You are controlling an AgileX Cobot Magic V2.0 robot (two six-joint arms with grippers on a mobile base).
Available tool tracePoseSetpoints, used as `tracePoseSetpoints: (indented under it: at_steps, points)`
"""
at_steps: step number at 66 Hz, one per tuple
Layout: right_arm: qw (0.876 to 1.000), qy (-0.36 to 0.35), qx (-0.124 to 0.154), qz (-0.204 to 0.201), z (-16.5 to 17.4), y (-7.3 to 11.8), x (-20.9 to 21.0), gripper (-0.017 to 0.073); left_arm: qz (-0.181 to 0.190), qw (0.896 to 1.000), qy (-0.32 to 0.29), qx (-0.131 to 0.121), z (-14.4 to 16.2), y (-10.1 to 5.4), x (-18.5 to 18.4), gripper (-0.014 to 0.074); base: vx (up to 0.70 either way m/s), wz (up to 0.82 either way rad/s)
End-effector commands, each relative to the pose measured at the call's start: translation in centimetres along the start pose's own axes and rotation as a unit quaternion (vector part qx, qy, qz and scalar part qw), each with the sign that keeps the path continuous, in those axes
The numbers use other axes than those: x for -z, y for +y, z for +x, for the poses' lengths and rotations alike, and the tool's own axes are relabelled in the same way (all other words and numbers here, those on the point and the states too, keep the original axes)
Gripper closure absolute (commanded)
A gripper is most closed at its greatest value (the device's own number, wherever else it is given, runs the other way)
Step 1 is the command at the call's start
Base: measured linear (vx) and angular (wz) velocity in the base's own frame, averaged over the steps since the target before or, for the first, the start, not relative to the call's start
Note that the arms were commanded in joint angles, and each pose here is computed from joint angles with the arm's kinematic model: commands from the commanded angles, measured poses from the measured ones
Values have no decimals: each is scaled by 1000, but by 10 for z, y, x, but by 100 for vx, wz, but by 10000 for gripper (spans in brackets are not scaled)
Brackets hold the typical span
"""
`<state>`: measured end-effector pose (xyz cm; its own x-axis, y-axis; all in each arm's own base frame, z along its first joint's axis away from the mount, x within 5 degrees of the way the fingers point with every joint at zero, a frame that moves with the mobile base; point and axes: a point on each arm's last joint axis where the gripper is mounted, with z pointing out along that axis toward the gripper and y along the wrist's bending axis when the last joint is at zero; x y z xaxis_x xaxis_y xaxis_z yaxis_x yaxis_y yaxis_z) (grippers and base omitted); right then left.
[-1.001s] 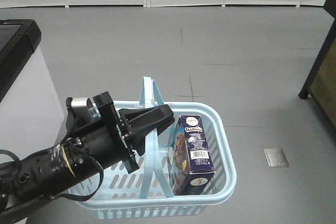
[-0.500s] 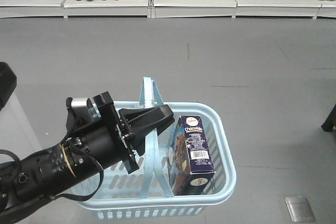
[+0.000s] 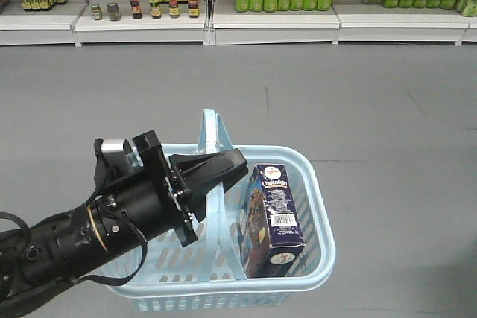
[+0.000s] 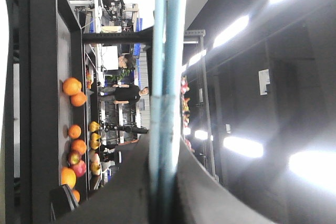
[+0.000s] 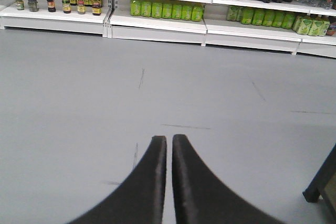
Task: Left arm holds basket, right arm returns cookies
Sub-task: 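Drive toward the drink shelves holding the basket in the left gripper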
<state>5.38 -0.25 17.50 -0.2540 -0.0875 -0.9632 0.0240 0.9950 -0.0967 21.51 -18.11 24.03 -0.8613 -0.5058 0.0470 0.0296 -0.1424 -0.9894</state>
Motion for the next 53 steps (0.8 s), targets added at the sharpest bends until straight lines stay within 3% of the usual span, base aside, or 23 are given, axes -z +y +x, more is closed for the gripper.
tracePoseSetpoints:
  at_steps: [1, 53]
  points:
    - [999, -33, 8, 8, -2, -1, -1, 556, 157, 987, 39, -10, 8, -40, 1, 596, 61, 0]
    - [999, -33, 8, 8, -2, -1, -1, 556, 157, 987, 40, -10, 9, -40, 1, 596, 62, 3]
